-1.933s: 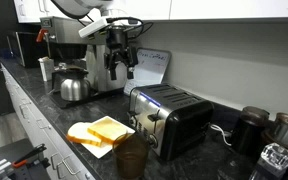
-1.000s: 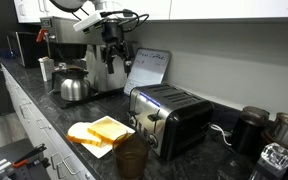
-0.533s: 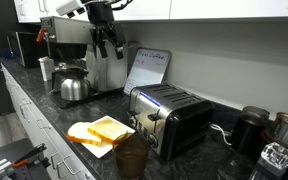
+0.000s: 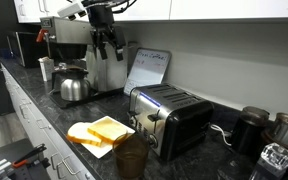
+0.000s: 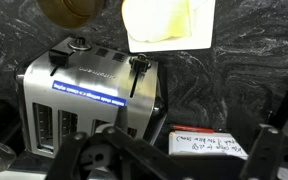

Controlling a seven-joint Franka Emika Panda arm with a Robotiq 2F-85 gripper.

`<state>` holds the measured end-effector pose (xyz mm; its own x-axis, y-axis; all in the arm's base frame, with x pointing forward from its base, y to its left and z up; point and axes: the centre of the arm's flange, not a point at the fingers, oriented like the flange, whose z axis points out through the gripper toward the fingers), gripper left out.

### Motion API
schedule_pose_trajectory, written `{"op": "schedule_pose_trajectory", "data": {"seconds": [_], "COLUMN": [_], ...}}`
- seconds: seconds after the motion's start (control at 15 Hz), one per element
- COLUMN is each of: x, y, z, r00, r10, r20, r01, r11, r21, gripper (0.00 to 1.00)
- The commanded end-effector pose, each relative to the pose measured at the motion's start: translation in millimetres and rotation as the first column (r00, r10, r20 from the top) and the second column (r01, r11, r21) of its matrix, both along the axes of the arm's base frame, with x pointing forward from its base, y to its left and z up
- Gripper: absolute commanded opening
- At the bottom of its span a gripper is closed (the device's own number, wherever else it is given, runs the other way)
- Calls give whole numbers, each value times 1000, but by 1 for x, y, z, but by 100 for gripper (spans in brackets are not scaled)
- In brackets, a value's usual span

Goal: Open the top right cabinet of the kitchen unit

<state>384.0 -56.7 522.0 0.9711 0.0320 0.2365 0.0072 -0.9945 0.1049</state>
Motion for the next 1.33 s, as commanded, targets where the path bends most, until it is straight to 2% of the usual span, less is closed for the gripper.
{"op": "schedule_pose_trajectory", "data": {"seconds": [0.0, 0.2, 0.4, 0.73, 0.87, 1.13, 1.27], "x": [5, 6, 5, -3, -9, -20, -18], "y": [12, 37, 64, 105, 119, 136, 140], "z": [22, 55, 87, 127, 142, 161, 165], "r00": [996, 979, 957, 926, 911, 868, 814], "r10": [58, 136, 188, 223, 230, 258, 293], "r20": [67, 149, 220, 305, 341, 425, 502], "r01": [-58, -135, -173, -163, -156, -166, -220], "r11": [998, 991, 981, 964, 960, 956, 955], "r21": [4, -17, -85, -210, -232, -241, -200], "gripper": [100, 100, 100, 100, 100, 100, 100]}}
